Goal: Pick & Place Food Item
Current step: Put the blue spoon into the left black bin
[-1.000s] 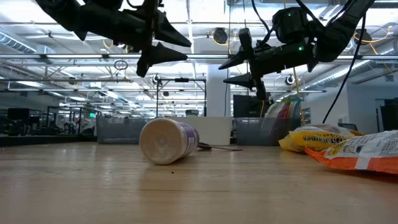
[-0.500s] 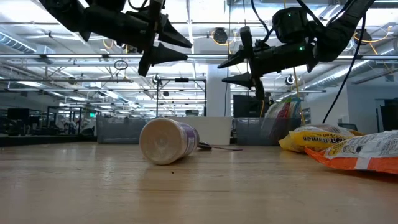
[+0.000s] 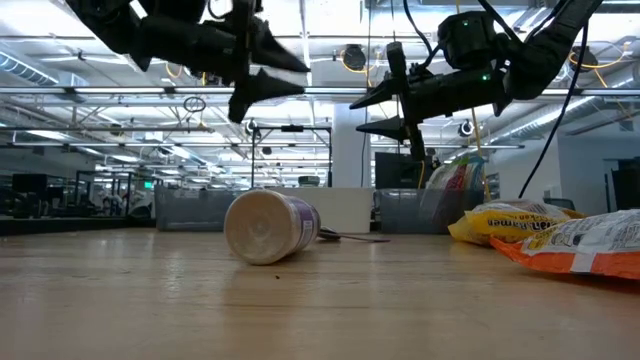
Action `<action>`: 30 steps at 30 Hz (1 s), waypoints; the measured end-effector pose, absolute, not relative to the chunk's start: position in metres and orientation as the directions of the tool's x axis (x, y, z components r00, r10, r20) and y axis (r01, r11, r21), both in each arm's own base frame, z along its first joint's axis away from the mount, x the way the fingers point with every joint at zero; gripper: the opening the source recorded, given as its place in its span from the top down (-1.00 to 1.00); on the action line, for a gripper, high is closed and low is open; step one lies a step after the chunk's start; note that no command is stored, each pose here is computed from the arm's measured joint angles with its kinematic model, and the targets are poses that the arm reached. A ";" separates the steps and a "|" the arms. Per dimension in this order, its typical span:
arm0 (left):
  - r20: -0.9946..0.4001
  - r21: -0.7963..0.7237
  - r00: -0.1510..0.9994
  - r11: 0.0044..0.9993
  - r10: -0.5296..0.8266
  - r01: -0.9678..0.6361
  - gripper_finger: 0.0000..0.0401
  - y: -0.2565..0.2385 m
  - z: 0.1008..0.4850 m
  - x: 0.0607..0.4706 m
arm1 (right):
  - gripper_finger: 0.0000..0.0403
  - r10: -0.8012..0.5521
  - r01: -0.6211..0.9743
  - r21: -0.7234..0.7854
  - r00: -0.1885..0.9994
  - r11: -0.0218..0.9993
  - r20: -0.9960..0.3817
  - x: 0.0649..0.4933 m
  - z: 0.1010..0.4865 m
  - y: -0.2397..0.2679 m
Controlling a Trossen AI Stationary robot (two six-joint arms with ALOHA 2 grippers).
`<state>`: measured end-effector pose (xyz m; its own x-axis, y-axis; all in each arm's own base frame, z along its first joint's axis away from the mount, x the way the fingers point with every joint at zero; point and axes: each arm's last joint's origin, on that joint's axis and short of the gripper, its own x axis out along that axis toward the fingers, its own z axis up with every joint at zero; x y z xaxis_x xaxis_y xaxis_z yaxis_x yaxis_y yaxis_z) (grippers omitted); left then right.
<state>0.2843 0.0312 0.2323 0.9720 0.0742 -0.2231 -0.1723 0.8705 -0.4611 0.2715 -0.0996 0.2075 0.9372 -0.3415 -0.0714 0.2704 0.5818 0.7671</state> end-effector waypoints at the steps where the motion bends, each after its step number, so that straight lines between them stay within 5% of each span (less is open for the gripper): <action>1: -0.261 -0.455 0.963 0.872 0.061 -0.179 0.20 0.031 0.229 0.283 | 0.16 -0.341 0.270 0.767 0.937 0.582 -0.071 0.272 0.207 -0.100; 8: -0.454 -0.504 0.890 0.837 -0.048 -0.212 0.20 0.026 0.210 0.276 | 0.16 -0.341 0.270 0.767 0.937 0.582 -0.071 0.272 0.207 -0.100; 16: -0.622 -0.642 0.756 0.685 -0.201 -0.346 0.20 0.020 0.192 0.264 | 0.16 -0.342 0.271 0.766 0.937 0.583 -0.072 0.272 0.207 -0.100; 30: -0.623 -0.765 0.757 0.350 -0.195 -0.540 0.20 0.018 0.155 0.243 | 0.16 -0.341 0.271 0.765 0.937 0.584 -0.072 0.272 0.207 -0.100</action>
